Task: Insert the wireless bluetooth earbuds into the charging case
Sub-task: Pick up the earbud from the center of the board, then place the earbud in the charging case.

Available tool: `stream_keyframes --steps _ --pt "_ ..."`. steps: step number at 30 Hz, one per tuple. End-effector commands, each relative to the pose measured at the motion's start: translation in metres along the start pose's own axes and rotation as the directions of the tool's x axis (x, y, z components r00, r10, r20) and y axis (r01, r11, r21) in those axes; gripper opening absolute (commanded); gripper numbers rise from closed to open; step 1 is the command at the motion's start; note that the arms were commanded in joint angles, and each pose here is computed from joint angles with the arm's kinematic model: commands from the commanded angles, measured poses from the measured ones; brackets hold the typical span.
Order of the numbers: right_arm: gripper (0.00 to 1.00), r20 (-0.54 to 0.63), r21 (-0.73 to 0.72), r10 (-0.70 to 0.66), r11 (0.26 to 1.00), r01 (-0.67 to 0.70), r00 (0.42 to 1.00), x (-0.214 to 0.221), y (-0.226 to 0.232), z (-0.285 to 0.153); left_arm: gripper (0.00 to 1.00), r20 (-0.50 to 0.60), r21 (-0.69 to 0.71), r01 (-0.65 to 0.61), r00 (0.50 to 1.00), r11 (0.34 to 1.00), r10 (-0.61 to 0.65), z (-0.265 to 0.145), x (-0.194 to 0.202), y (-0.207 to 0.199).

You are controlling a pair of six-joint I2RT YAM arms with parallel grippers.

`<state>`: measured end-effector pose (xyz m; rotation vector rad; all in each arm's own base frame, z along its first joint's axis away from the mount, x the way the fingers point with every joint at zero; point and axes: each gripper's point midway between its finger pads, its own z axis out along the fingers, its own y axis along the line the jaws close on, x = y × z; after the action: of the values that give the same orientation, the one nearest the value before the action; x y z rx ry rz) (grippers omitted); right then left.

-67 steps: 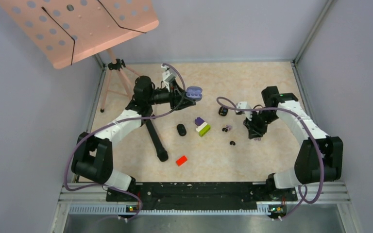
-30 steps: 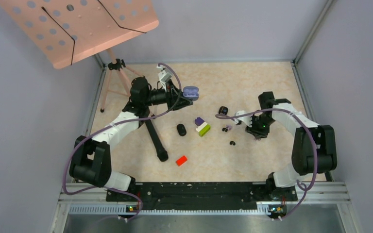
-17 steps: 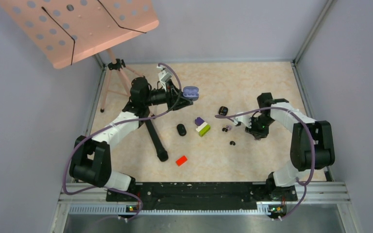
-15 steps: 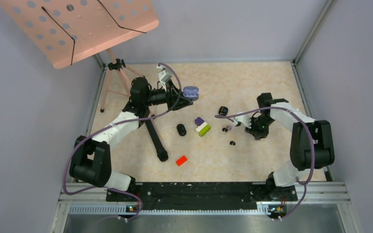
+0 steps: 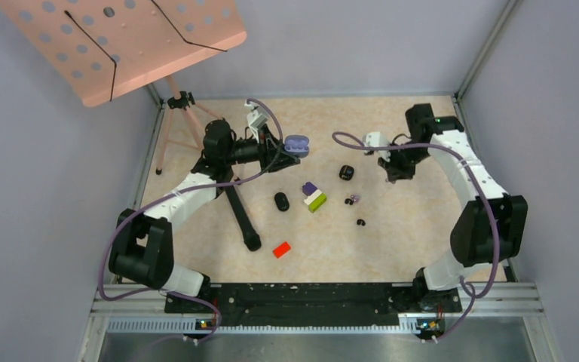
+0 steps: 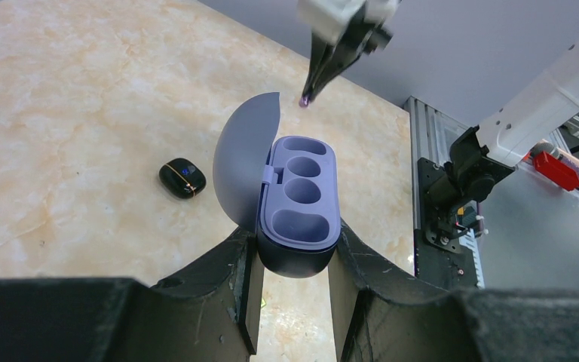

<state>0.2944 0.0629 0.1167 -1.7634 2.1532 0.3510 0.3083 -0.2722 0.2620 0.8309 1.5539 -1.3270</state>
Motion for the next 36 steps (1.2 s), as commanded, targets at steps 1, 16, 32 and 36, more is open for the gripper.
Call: stream_keyframes --steps 1,16,32,36 --pt "0.00 0.220 -0.015 -0.034 0.999 0.039 0.975 -0.093 0.030 -0.064 0.00 0.023 0.067 -0.080 0.997 0.995 0.078 0.006 -0.011 -0.006" --pt "0.00 0.608 0.030 -0.121 0.991 0.129 0.785 -0.290 0.056 -0.143 0.00 0.076 0.241 -0.163 0.986 0.957 0.149 0.019 -0.031 -0.031" --pt "0.00 0.545 0.096 -0.164 0.986 0.133 0.822 -0.307 0.050 -0.117 0.00 0.064 0.271 -0.228 0.974 0.935 0.219 0.020 -0.031 -0.036" --pt "0.00 0.532 0.105 -0.163 0.986 0.126 0.831 -0.305 0.047 -0.114 0.00 0.059 0.279 -0.232 0.973 0.932 0.225 0.021 -0.031 -0.036"
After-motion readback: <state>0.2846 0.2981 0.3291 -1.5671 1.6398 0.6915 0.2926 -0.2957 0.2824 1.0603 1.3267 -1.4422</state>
